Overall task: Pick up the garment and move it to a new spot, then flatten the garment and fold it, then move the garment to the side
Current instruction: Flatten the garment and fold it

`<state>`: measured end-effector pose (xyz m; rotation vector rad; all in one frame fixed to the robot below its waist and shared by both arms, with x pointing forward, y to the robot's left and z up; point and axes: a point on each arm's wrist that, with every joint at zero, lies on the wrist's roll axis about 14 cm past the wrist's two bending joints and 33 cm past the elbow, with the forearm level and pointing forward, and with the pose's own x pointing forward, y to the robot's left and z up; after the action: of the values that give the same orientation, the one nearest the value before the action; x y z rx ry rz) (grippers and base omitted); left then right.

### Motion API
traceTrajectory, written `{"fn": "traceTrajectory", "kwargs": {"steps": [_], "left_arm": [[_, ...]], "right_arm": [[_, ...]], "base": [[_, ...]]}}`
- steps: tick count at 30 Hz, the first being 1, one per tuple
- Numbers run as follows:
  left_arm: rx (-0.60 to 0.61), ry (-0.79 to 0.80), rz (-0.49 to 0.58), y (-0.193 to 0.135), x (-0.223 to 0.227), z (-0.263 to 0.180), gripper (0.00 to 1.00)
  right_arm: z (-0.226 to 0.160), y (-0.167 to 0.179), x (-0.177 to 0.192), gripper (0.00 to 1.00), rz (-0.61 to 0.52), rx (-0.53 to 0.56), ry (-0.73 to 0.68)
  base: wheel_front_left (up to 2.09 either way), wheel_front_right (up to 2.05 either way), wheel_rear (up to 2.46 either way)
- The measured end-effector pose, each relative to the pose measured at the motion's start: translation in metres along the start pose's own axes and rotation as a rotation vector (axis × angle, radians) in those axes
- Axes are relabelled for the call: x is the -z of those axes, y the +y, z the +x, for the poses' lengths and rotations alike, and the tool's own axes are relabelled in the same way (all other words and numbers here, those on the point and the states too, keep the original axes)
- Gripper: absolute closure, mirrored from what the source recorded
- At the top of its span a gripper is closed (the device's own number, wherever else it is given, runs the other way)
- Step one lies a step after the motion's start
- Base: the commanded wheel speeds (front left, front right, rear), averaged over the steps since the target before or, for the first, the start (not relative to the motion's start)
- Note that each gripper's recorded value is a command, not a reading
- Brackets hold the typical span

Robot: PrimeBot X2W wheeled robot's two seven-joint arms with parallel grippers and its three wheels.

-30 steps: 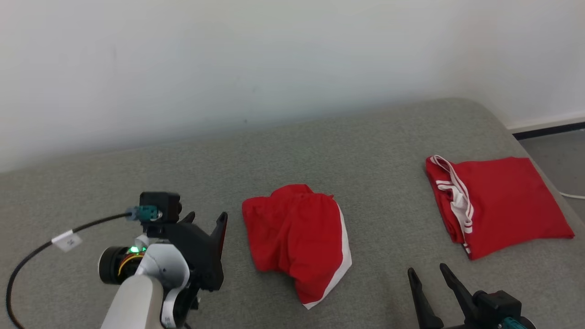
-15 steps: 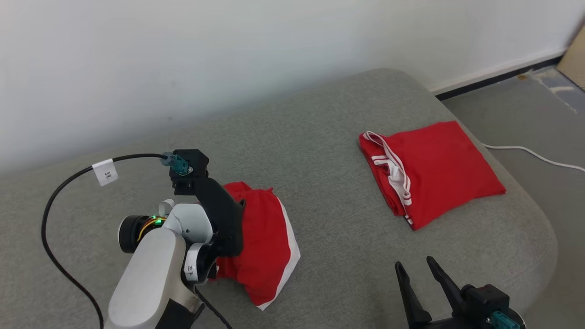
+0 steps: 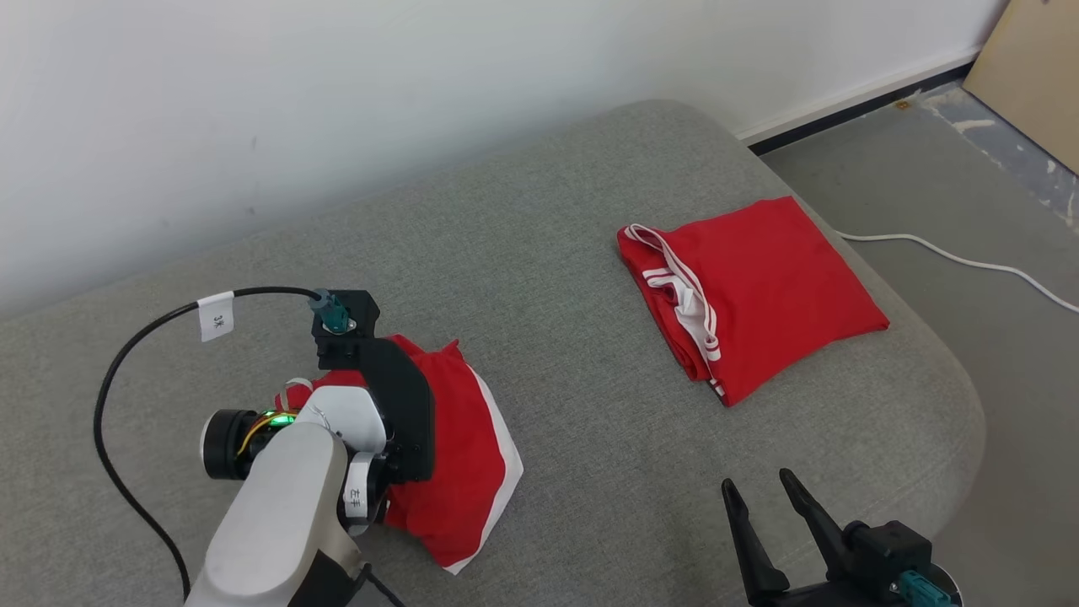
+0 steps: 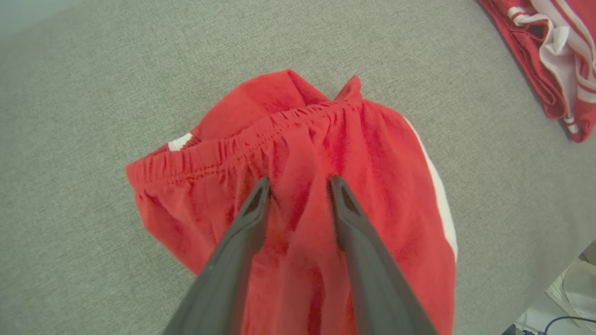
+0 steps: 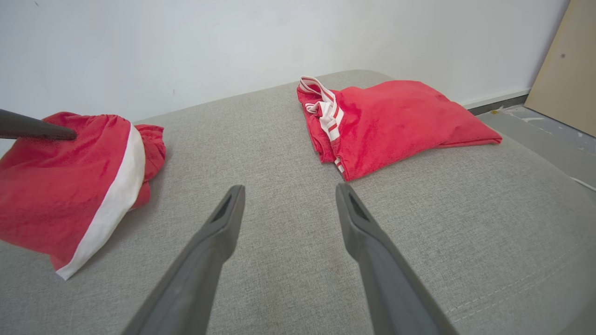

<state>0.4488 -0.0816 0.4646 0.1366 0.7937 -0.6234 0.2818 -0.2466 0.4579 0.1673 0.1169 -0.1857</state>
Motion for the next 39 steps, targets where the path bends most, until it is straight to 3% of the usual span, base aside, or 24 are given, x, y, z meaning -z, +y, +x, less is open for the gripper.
{"fn": "traceTrajectory", "kwargs": {"steps": [1,4,8,9,14,20,22,27,34,39], "left_arm": [[0.000,-0.013,0.006,0.001,-0.003,-0.001,1.00],[0.005,-0.057,0.007,0.002,-0.011,-0.004,1.00],[0.041,-0.237,-0.026,-0.004,-0.043,-0.017,1.00],[0.069,-0.363,-0.046,-0.008,-0.067,-0.028,1.00],[0.244,-0.682,-0.149,-0.031,-0.130,-0.073,1.00],[0.430,-0.992,-0.284,-0.059,-0.183,-0.137,1.00],[0.440,-1.020,-0.328,-0.060,-0.185,-0.143,1.00],[0.296,-0.994,-0.374,-0.033,-0.162,-0.121,1.00],[-0.045,-0.857,-0.510,0.062,-0.062,-0.078,1.00],[-0.177,-0.803,-0.616,0.098,-0.008,-0.074,1.00]], "right_arm": [[0.000,0.001,0.000,0.00,0.000,-0.003,0.001],[0.002,0.005,0.001,0.00,0.005,-0.016,0.001],[0.005,0.009,0.000,0.00,0.003,-0.032,-0.002],[0.006,0.010,-0.001,0.00,0.001,-0.037,-0.002],[0.010,0.016,-0.001,0.00,-0.002,-0.062,0.000],[0.015,0.025,-0.003,0.00,-0.003,-0.091,-0.003],[0.017,0.027,-0.003,0.00,-0.003,-0.099,-0.004],[0.022,0.035,-0.002,0.00,-0.005,-0.125,-0.001],[0.030,0.059,0.000,0.00,-0.006,-0.200,0.008],[0.035,0.071,0.002,0.00,-0.010,-0.237,0.016]], "base": [[0.00,0.00,0.00],[0.00,0.00,0.00],[0.00,0.00,0.00],[0.00,0.00,0.00],[0.00,0.00,0.00],[0.00,0.00,0.00],[0.00,0.00,0.00],[0.00,0.00,0.00],[0.00,0.00,0.00],[0.00,0.00,0.00]]}}
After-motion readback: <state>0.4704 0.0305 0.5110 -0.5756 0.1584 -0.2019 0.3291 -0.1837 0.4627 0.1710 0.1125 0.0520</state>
